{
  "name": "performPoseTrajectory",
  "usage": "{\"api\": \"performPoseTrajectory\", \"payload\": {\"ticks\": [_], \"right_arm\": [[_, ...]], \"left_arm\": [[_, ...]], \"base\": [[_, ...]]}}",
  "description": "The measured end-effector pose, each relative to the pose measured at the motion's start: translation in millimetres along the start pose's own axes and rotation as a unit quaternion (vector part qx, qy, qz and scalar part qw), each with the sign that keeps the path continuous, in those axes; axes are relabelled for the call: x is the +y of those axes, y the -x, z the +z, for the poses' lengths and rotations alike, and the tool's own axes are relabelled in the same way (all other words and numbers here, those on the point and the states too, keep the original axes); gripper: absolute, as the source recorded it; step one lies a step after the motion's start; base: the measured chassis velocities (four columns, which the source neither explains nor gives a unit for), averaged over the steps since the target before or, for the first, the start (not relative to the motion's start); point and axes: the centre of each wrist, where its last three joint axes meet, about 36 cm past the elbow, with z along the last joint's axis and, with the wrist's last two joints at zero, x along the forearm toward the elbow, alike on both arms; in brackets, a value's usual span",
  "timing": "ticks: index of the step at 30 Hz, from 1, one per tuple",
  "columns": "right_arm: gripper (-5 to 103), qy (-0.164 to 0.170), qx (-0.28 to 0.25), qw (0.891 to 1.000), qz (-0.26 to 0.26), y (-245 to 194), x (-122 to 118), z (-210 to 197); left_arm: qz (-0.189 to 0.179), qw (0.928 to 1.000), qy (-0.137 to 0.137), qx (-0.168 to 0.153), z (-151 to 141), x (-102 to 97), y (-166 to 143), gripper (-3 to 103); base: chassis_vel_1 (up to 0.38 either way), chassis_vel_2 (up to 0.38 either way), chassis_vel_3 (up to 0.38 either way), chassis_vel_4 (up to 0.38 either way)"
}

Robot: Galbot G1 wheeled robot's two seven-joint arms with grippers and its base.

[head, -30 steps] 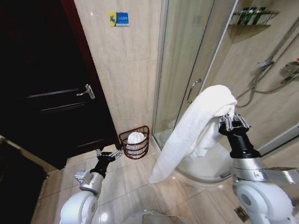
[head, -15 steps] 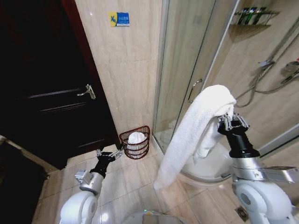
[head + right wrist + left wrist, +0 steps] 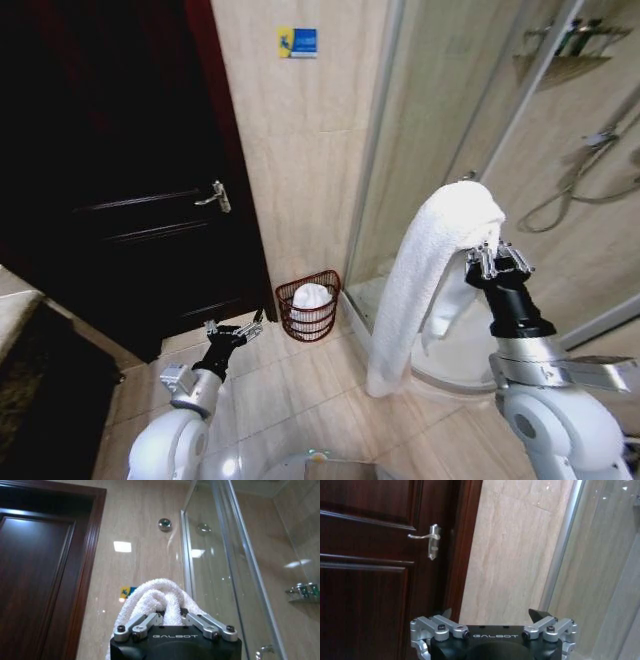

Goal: Discard the used towel into the hamper.

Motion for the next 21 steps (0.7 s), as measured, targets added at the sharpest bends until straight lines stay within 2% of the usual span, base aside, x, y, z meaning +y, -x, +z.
{"api": "performPoseTrajectory", "payload": {"ticks": [21], "right_arm": [[14, -0.004, -0.014, 1.0, -0.018, 2.8, -1.3, -1.7]], "left_arm": [[0.0, 1.0, 0.0, 0.0, 0.0, -0.1, 0.0, 100]], "base": [[-0.023, -0.019, 0.018, 0.01]]}}
